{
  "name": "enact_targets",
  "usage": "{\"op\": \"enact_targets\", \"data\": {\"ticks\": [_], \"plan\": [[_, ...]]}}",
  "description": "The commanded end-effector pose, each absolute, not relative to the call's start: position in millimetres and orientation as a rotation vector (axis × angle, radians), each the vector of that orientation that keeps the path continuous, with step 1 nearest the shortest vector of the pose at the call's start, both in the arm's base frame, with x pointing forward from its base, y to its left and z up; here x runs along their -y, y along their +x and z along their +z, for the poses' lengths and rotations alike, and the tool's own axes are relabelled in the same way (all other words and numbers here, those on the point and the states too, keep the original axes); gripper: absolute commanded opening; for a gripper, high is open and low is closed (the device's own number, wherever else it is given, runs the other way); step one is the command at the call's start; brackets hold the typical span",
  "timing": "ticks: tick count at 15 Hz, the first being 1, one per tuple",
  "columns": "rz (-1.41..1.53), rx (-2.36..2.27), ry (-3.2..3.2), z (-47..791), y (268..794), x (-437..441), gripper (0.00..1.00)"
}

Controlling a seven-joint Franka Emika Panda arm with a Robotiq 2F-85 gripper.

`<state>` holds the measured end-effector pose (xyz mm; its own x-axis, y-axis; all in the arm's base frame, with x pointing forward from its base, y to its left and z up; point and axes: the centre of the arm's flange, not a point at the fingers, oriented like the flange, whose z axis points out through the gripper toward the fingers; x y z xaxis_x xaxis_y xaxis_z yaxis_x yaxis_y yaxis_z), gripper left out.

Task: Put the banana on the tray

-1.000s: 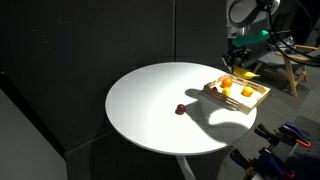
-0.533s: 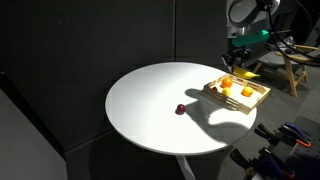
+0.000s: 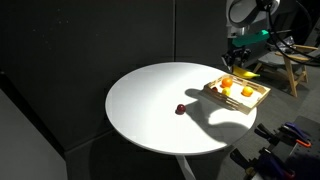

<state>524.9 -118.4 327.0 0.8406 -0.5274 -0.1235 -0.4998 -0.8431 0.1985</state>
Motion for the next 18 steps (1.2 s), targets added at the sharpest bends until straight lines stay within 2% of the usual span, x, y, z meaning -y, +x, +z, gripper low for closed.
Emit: {"op": "enact_targets", "data": {"ticks": [1,18], "plan": [[-0.252,0.741,2.917,340.7,534.5,130.7,0.16],[-0.2,0.42,3.101,339.7,555.3,186.4,0.16]]}}
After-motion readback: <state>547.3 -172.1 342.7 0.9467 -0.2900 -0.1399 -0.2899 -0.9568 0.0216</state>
